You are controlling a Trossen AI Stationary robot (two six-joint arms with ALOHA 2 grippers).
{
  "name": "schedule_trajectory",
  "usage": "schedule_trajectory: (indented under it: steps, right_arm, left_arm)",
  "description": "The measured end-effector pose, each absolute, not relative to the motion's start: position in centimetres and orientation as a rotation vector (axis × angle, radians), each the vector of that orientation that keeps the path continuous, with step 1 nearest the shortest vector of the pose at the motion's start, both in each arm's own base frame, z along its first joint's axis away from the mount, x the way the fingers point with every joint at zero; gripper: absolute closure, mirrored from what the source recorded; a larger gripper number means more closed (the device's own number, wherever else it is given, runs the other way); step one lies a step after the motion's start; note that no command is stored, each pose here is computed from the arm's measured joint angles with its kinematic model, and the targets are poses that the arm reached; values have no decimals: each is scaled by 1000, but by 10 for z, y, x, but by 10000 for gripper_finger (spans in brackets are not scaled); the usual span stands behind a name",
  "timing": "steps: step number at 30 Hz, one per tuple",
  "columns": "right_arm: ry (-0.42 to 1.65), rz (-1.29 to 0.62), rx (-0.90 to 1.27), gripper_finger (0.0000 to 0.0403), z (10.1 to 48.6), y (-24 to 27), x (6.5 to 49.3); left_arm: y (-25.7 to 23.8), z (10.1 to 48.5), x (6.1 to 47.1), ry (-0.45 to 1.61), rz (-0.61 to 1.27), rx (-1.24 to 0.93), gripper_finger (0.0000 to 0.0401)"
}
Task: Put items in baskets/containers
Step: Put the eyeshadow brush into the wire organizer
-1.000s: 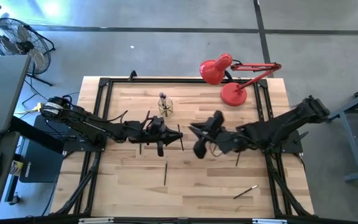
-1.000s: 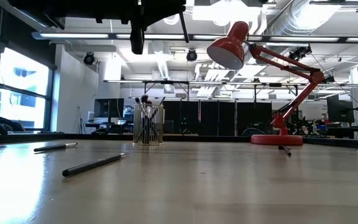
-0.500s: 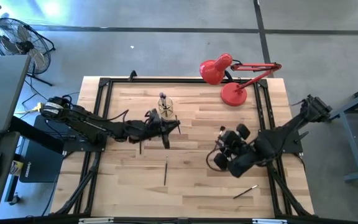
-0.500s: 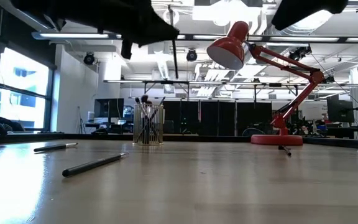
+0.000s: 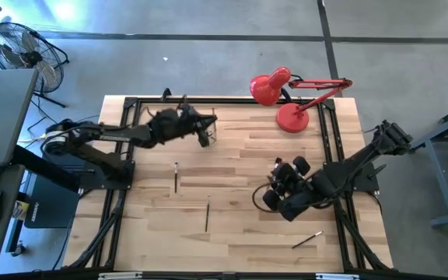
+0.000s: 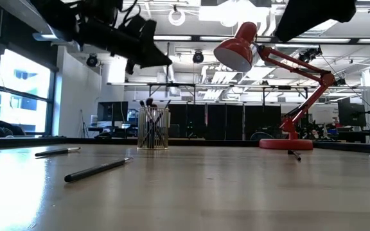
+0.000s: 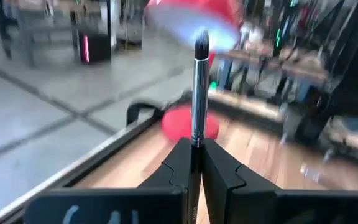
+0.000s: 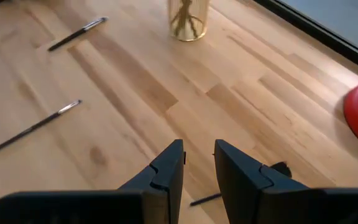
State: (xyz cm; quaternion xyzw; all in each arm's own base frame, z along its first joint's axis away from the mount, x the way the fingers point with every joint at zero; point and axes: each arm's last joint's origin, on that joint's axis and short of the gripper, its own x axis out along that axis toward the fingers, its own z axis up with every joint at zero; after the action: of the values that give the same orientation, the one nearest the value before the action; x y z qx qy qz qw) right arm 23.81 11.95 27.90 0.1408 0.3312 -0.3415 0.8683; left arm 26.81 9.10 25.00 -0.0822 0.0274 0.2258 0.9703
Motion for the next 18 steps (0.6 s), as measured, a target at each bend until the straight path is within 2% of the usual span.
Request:
schedule_trajectory:
  steps: [8,13,18]
  right_arm:
    - [661,-854,353,316,284,76,254]
    - [656,-912,371,316,285,52,262]
    - [649,-966,391,316,285,37,265]
  left_arm:
    - [126,243,250,173,365,-115,391]
    - [146,218,250,265,375,-149,391]
    - [162,206,250,264,325,-156,391]
